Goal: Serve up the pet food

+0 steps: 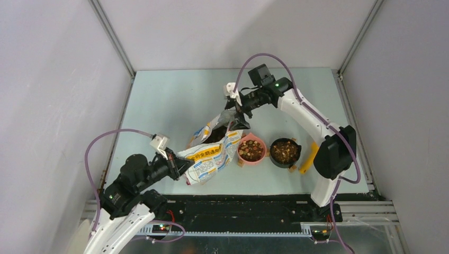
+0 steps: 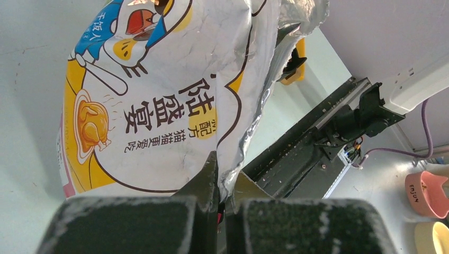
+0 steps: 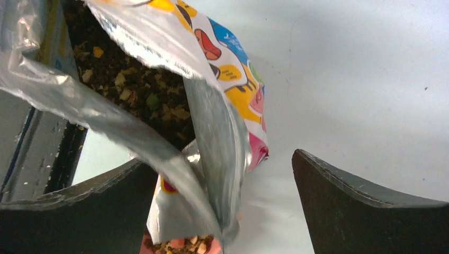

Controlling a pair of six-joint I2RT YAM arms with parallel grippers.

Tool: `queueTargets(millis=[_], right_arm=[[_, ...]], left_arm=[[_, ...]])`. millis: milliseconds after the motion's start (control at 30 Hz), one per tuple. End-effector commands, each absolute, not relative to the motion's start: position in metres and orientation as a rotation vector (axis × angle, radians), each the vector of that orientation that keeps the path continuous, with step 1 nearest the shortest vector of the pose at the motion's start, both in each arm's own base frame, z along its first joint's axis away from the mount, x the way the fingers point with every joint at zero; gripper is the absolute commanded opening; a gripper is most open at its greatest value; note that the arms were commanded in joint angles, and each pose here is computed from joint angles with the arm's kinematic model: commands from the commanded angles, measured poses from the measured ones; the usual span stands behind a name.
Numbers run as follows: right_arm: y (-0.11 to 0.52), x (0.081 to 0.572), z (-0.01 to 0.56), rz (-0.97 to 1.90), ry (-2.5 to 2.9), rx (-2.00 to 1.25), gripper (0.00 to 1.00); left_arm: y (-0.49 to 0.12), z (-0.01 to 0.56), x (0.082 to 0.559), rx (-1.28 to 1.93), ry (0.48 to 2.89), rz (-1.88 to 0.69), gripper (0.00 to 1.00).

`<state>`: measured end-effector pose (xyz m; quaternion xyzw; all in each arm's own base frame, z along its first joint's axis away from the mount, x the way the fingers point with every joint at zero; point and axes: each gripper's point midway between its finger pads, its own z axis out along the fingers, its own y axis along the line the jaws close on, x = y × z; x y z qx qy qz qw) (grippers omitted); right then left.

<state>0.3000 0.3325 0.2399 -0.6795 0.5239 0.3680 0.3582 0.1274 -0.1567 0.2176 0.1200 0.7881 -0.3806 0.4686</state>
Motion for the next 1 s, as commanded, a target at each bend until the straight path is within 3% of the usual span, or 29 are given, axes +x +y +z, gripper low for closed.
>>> queueTargets(millis=[0, 100, 167, 233, 300, 333, 700, 933, 967], right_arm=[[0.348, 0.306, 0.27, 0.821, 1.197, -1.779, 0.99], [0.354, 0.288, 0.265, 0.856, 1.18, -1.868, 0.92], [0.352, 0.277, 0.26, 0.874, 1.182, -1.936, 0.81], [0.347, 0.271, 0.258, 0.892, 1.205, -1.98, 0.57], [0.341, 0.267, 0.257, 0.911, 1.243, -1.997, 0.08], [0.337, 0.267, 0.257, 0.907, 1.261, -1.996, 0.03], [0.3, 0.271, 0.281, 0.853, 1.287, -1.881, 0.0], [0.313, 0.242, 0.263, 0.855, 1.271, -1.971, 0.0], [0.318, 0.242, 0.263, 0.846, 1.266, -1.971, 0.0]], left_arm=[[-0.168, 0.259, 0.107, 0.398, 1.781, -1.072, 0.0], [-0.167, 0.26, 0.108, 0.389, 1.777, -1.064, 0.0], [-0.163, 0.261, 0.111, 0.368, 1.779, -1.046, 0.0], [-0.154, 0.26, 0.121, 0.27, 1.789, -0.989, 0.0], [-0.139, 0.257, 0.136, 0.133, 1.794, -0.912, 0.0], [-0.132, 0.257, 0.141, 0.083, 1.789, -0.877, 0.0], [-0.06, 0.28, 0.123, -0.256, 1.592, -0.787, 0.0], [-0.092, 0.281, 0.129, -0.127, 1.644, -0.861, 0.0], [-0.101, 0.281, 0.127, -0.078, 1.656, -0.891, 0.05]])
